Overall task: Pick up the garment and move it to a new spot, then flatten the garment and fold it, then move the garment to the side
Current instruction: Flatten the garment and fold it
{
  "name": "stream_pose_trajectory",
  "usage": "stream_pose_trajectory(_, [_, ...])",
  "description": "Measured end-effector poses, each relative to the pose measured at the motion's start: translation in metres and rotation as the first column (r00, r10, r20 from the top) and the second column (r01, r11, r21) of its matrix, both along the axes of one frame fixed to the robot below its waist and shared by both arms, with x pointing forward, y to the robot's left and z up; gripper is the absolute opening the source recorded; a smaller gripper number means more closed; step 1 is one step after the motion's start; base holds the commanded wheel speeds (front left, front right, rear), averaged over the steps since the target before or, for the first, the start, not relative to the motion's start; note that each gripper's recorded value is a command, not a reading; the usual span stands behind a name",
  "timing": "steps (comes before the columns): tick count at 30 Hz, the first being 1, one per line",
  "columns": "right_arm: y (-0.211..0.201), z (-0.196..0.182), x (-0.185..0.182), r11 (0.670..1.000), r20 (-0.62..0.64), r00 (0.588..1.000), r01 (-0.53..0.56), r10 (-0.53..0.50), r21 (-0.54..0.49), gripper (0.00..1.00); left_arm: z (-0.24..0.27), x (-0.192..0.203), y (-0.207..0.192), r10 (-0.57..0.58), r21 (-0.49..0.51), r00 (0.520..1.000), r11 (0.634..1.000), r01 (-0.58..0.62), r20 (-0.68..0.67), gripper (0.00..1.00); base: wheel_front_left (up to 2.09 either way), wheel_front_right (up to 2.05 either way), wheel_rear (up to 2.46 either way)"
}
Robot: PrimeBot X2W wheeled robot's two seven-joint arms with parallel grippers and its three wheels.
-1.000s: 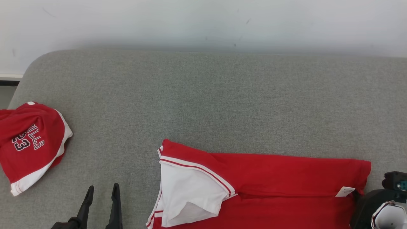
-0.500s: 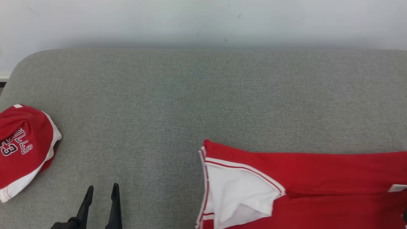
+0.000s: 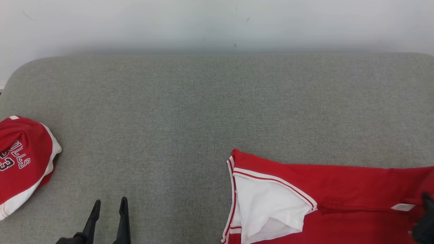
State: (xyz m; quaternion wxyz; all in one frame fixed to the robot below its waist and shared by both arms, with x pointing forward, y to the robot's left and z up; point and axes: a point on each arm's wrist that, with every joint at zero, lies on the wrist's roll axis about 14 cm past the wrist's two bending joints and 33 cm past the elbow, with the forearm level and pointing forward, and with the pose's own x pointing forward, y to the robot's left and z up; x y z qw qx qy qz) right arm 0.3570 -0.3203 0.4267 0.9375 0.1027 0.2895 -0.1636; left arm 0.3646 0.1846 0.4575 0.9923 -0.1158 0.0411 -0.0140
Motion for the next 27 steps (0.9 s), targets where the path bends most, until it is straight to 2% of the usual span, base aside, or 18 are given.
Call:
stream_pose_trajectory(4, [0.052, 0.005, 0.011, 0.986, 0.028, 0.989, -0.148, 0.146, 0.073, 0.0, 0.001, -0.002, -0.001, 0.0, -0.009, 1.0, 1.0, 0.0, 0.004, 1.0, 0.0, 0.0, 0.0])
stream_pose_trajectory(8, [0.109, 0.004, 0.015, 0.943, 0.035, 0.952, -0.307, 0.305, 0.129, 0.0, 0.002, -0.004, -0.002, -0.003, -0.013, 1.0, 1.0, 0.003, 0.006, 1.0, 0.0, 0.0, 0.0])
stream_pose_trajectory(13, [0.174, 0.007, 0.013, 0.855, 0.052, 0.87, -0.491, 0.49, 0.168, 0.0, 0.004, -0.009, 0.002, 0.011, -0.018, 1.0, 1.0, -0.011, 0.014, 1.0, 0.0, 0.0, 0.0])
stream_pose_trajectory(17, [0.22, 0.014, 0.01, 0.77, 0.081, 0.793, -0.607, 0.604, 0.195, 0.0, 0.005, -0.014, 0.005, 0.025, -0.018, 1.0, 1.0, -0.024, 0.018, 1.0, 0.0, 0.0, 0.0])
stream_pose_trajectory(21, [0.257, 0.019, 0.005, 0.688, 0.099, 0.715, -0.695, 0.692, 0.21, 0.0, 0.008, -0.019, 0.008, 0.04, -0.02, 0.999, 0.999, -0.039, 0.026, 1.0, 0.0, 0.0, 0.0])
stream_pose_trajectory(27, [0.295, 0.02, -0.001, 0.596, 0.101, 0.623, -0.776, 0.776, 0.208, 0.0, 0.011, -0.026, 0.013, 0.061, -0.023, 0.998, 0.998, -0.06, 0.035, 1.0, 0.0, 0.0, 0.0])
